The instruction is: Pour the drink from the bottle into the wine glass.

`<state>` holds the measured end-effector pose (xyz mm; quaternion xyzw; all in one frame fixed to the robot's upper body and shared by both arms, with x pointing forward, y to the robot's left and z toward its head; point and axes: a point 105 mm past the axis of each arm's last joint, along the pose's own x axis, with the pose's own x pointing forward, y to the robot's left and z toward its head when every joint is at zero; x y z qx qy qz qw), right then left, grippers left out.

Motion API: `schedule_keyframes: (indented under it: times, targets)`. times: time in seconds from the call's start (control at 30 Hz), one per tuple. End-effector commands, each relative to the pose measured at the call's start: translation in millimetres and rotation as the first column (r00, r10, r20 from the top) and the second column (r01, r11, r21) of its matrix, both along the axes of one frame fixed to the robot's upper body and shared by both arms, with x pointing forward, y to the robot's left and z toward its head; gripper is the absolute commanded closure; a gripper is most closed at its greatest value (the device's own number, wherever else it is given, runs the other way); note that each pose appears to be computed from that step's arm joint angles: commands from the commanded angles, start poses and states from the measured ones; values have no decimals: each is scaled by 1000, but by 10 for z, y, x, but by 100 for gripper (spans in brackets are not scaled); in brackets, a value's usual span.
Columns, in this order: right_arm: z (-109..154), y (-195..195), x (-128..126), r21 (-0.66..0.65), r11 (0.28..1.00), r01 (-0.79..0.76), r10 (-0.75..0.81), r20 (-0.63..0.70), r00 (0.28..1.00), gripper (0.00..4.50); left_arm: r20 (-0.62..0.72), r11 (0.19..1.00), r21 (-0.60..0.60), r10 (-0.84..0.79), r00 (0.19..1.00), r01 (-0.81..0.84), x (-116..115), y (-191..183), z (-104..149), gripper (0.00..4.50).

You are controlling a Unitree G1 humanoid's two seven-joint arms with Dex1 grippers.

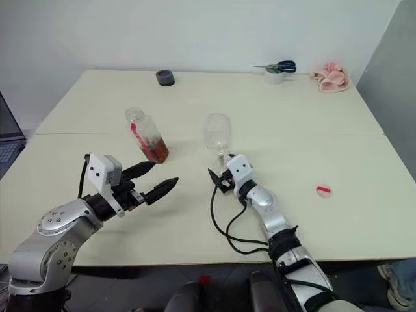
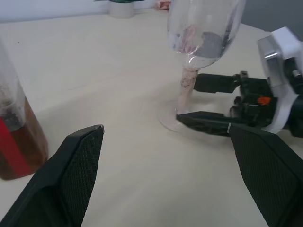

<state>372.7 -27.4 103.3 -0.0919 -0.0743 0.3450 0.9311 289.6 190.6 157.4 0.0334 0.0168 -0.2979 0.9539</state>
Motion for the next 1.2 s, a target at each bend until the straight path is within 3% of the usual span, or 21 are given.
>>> schedule_keyframes:
  times: [0.03,0.2,0.27,0.33,0.47,0.6,0.83,1.2]
  targets:
    - [254,-221,-150,-16,999,-28,29,47,998,5,58,994,-6,107,993,-107,18,191,22,0]
    - [432,-763,-386,-191,972,-139,132,-47,990,5,81,971,-25,237,968,-236,128,379,-112,0]
    - [603,-981,-425,-259,952,-163,146,-85,986,5,92,966,-31,260,961,-258,178,406,-136,0]
    - [938,-1190,-382,-272,949,-160,138,-100,985,5,117,963,-45,271,955,-267,250,402,-87,0]
    - [1588,-1163,-431,-229,944,-239,226,-79,971,5,160,954,-41,299,941,-297,384,409,29,0]
    - [1993,-870,-594,-165,903,-398,394,-56,917,5,207,935,-48,354,912,-352,509,438,220,0]
    - [2211,-495,-747,-172,844,-509,510,-39,859,5,224,918,-31,392,892,-395,634,466,394,0]
    - [2115,-364,-762,-205,825,-527,526,-64,848,5,200,945,12,319,926,-328,914,322,377,0]
